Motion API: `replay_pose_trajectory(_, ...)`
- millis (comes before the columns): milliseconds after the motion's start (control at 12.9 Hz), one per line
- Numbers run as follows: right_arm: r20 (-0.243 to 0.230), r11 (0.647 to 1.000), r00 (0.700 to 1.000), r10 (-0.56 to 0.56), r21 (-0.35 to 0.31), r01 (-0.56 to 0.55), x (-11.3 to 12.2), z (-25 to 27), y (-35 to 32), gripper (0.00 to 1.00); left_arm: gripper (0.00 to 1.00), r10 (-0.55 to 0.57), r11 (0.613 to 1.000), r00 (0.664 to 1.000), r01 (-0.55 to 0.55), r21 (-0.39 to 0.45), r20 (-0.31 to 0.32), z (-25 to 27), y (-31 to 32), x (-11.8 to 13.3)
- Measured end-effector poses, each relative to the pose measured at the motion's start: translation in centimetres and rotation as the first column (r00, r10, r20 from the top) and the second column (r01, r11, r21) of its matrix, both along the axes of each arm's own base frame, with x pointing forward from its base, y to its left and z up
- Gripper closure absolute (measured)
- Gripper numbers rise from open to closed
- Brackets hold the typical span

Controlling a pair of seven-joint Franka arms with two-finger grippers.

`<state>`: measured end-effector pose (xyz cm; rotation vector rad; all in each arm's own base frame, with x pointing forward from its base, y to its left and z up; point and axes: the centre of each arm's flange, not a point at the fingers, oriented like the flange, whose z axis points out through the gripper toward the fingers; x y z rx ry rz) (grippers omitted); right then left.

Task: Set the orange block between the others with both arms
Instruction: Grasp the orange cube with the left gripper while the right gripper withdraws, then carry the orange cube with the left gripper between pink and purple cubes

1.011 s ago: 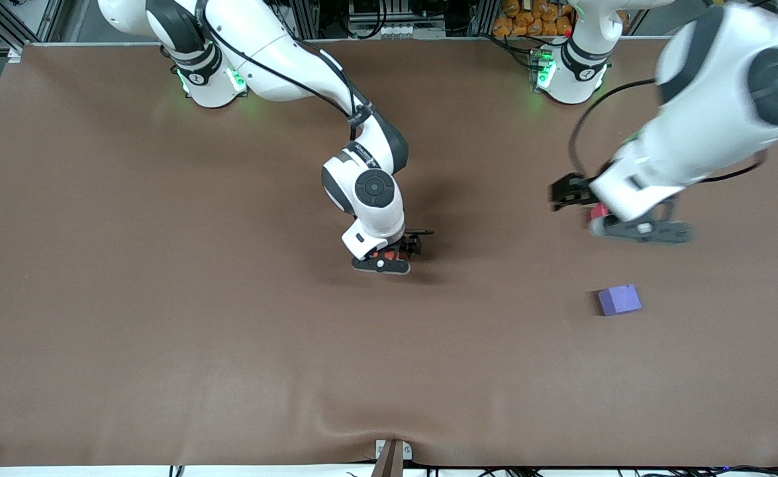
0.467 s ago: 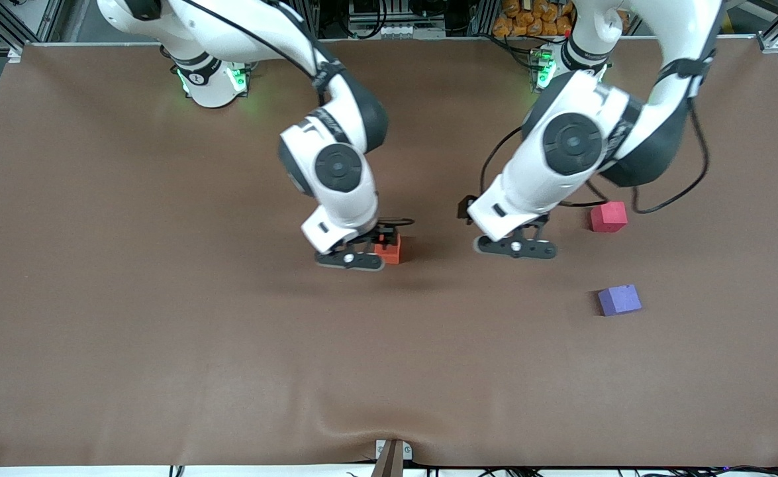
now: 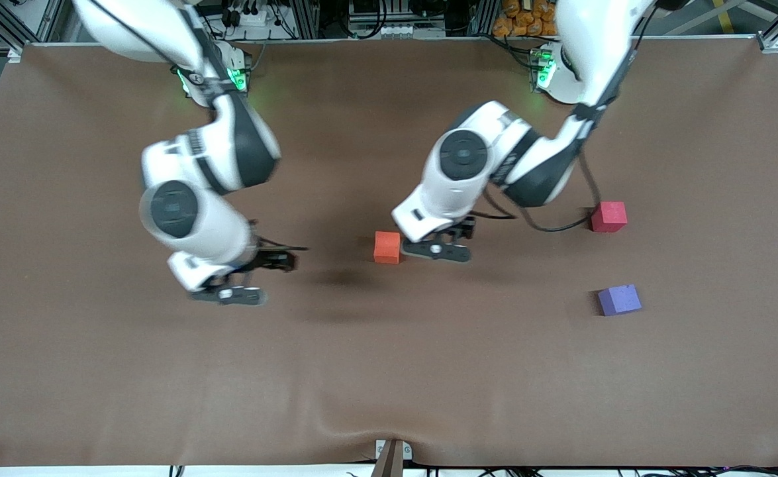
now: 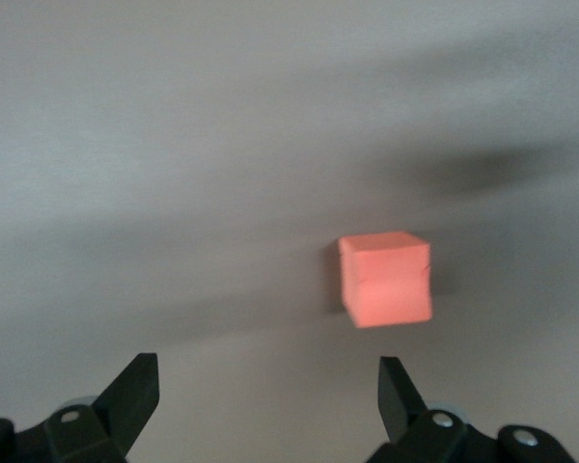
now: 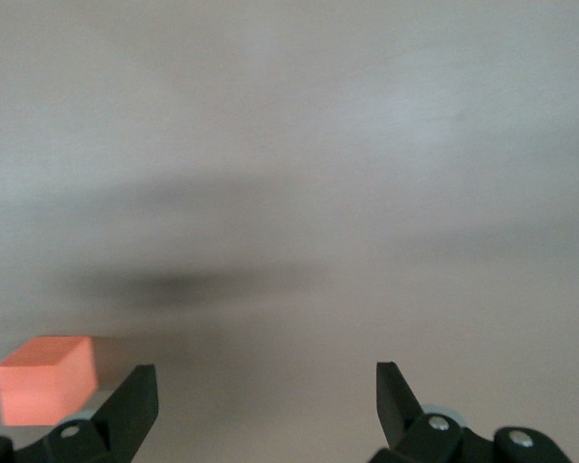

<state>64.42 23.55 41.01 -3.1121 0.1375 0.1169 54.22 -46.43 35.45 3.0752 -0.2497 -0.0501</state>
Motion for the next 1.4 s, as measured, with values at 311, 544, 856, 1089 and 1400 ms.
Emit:
replay_pose_trajectory(311,0.020,0.999,0.999,-0.041,0.016,0.040,-1.0,4.0,-9.1,0.00,0.00,0.024,0.999,0.999,-0.026,0.035,0.034,-6.4,-5.7,-1.9)
replay_pose_trajectory(544,0.020,0.999,0.999,-0.040,0.025,0.039,-2.5,5.4,-15.7,0.00,0.00,0.065,0.996,0.998,-0.066,0.064,0.015,-10.6,-7.0,-3.3)
replay_pose_trajectory(856,0.026,0.998,0.998,-0.063,0.030,0.062,-5.4,7.5,-22.3,0.00,0.00,0.128,0.991,0.991,-0.129,0.027,0.031,-12.5,-7.7,-3.2)
replay_pose_trajectory(1089,0.057,1.000,0.998,-0.016,-0.011,0.017,-7.2,10.8,-25.2,0.00,0.01,0.169,0.985,0.985,-0.170,0.017,0.031,-13.9,-8.1,-3.6)
replay_pose_trajectory(1400,0.089,0.999,0.995,0.049,-0.016,-0.048,-8.4,13.7,-31.1,0.00,0.41,0.217,0.975,0.976,-0.218,0.034,0.016,-15.9,-8.6,-4.5)
